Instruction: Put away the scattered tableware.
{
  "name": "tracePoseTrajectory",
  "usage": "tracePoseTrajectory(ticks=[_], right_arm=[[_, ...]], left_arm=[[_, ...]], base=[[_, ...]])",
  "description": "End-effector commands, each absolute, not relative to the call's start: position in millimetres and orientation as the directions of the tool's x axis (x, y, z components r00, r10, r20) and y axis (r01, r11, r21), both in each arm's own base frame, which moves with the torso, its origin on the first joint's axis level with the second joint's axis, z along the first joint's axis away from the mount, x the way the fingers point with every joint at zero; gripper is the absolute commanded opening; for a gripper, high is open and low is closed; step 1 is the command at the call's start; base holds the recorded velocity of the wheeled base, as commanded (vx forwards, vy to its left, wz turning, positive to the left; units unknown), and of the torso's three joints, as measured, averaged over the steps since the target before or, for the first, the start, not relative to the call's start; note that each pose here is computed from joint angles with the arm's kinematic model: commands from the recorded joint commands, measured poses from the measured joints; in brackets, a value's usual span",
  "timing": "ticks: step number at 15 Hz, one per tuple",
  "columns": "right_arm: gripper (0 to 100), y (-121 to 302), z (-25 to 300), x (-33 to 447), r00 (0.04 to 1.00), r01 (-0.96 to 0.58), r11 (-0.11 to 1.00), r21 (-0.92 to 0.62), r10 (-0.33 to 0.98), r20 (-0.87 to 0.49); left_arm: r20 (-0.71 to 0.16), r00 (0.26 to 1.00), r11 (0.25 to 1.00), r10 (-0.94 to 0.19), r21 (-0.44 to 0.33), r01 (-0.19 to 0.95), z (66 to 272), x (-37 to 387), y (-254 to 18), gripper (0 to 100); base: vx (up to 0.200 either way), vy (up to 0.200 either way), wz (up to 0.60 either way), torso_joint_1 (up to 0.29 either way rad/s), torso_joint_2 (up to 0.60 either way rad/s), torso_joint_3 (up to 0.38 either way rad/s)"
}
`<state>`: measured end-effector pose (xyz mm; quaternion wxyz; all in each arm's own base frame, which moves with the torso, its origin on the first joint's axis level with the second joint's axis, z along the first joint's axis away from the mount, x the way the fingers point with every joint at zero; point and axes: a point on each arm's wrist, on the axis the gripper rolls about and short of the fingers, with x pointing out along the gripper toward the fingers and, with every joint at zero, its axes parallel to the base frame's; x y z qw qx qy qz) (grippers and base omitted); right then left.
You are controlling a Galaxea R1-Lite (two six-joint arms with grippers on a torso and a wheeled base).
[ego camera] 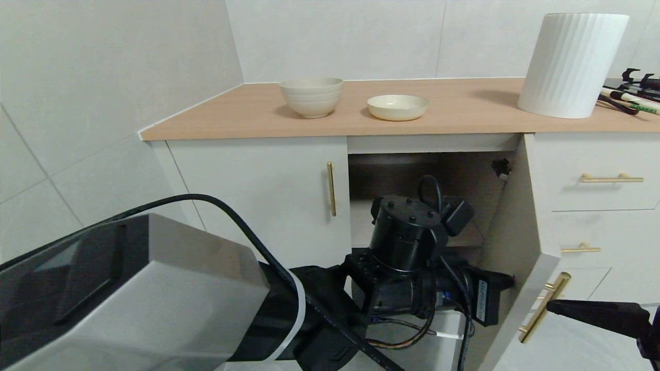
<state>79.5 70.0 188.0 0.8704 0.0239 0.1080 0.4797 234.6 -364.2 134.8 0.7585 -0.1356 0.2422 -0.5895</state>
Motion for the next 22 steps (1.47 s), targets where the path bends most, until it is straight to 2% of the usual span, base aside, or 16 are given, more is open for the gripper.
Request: tracePoseTrajectory(ticks=[1, 3, 5, 8, 10, 11, 12, 13, 14, 16, 19, 21, 22], right_arm=[[100, 69.1, 190.2, 75.1, 0.500, -0.844, 0.518, 0.139, 0.854, -0.145], [100, 68.5, 190.6, 73.9, 0.493, -0.849, 0.509, 0.137, 0.859, -0.139], [100, 68.3, 191.2, 73.8, 0.494, -0.849, 0.510, 0.136, 0.859, -0.136], [100, 72.6, 193.0, 79.8, 0.498, -0.844, 0.517, 0.144, 0.854, -0.150], [100, 85.5, 203.0, 98.0, 0.507, -0.827, 0.532, 0.183, 0.845, -0.166], [100, 91.3, 206.2, 108.5, 0.526, -0.809, 0.555, 0.195, 0.831, -0.183], [100, 91.3, 206.2, 108.5, 0.526, -0.809, 0.555, 0.195, 0.831, -0.183], [100, 100.8, 208.3, 126.1, 0.545, -0.788, 0.582, 0.202, 0.811, -0.212], [100, 112.9, 211.1, 164.0, 0.605, -0.729, 0.652, 0.207, 0.756, -0.252], [100, 123.2, 216.8, 205.9, 0.671, -0.664, 0.721, 0.200, 0.692, -0.267], [100, 143.8, 230.0, 251.8, 0.789, -0.518, 0.841, 0.156, 0.541, -0.291], [100, 149.2, 230.7, 254.2, 0.804, -0.467, 0.858, 0.215, 0.513, -0.300], [100, 149.2, 230.7, 254.2, 0.804, -0.467, 0.858, 0.215, 0.513, -0.300]], left_arm=[[-0.191, 0.163, 0.238, -0.968, -0.489, 0.839, 146.2, 219.6, -360.4, 0], [-0.194, 0.166, 0.242, -0.967, -0.489, 0.838, 150.7, 215.6, -351.8, 0], [-0.200, 0.213, 0.285, -0.956, -0.487, 0.825, 151.5, 224.3, -341.5, 0], [-0.210, 0.344, 0.403, -0.915, -0.483, 0.777, 163.1, 240.8, -289.1, 0], [-0.222, 0.484, 0.528, -0.847, -0.456, 0.716, 173.4, 247.0, -224.7, 0], [-0.220, 0.549, 0.587, -0.807, -0.407, 0.699, 178.3, 248.7, -193.4, 0], [-0.220, 0.549, 0.587, -0.807, -0.407, 0.699, 178.3, 248.7, -193.4, 0], [-0.219, 0.629, 0.662, -0.746, -0.349, 0.664, 183.0, 247.9, -155.5, 0], [-0.203, 0.733, 0.753, -0.649, -0.310, 0.581, 189.6, 236.9, -111.1, 0], [-0.197, 0.793, 0.805, -0.577, -0.305, 0.509, 190.5, 224.1, -83.6, 0], [-0.208, 0.832, 0.842, -0.514, -0.307, 0.443, 193.8, 220.6, -63.8, 0], [-0.218, 0.846, 0.857, -0.486, -0.309, 0.413, 206.5, 222.8, -57.0, 0], [-0.218, 0.846, 0.857, -0.486, -0.309, 0.413, 206.5, 222.8, -57.0, 0]], base=[[0.000, 0.000, 0.00, 0.000, 0.00, 0.000], [0.000, 0.000, 0.00, 0.000, 0.00, 0.000], [0.000, 0.000, 0.00, 0.000, 0.00, 0.000], [0.000, 0.000, 0.00, 0.000, 0.00, 0.000], [0.000, 0.000, 0.00, 0.000, 0.00, 0.000], [0.000, 0.000, 0.00, 0.000, 0.00, 0.000], [0.000, 0.000, 0.00, 0.000, 0.00, 0.000], [0.000, 0.000, 0.00, 0.000, 0.00, 0.000], [0.000, 0.000, 0.00, 0.000, 0.00, 0.000], [0.000, 0.000, 0.00, 0.000, 0.00, 0.000], [0.000, 0.000, 0.00, 0.000, 0.00, 0.000], [0.000, 0.000, 0.00, 0.000, 0.00, 0.000], [0.000, 0.000, 0.00, 0.000, 0.00, 0.000]])
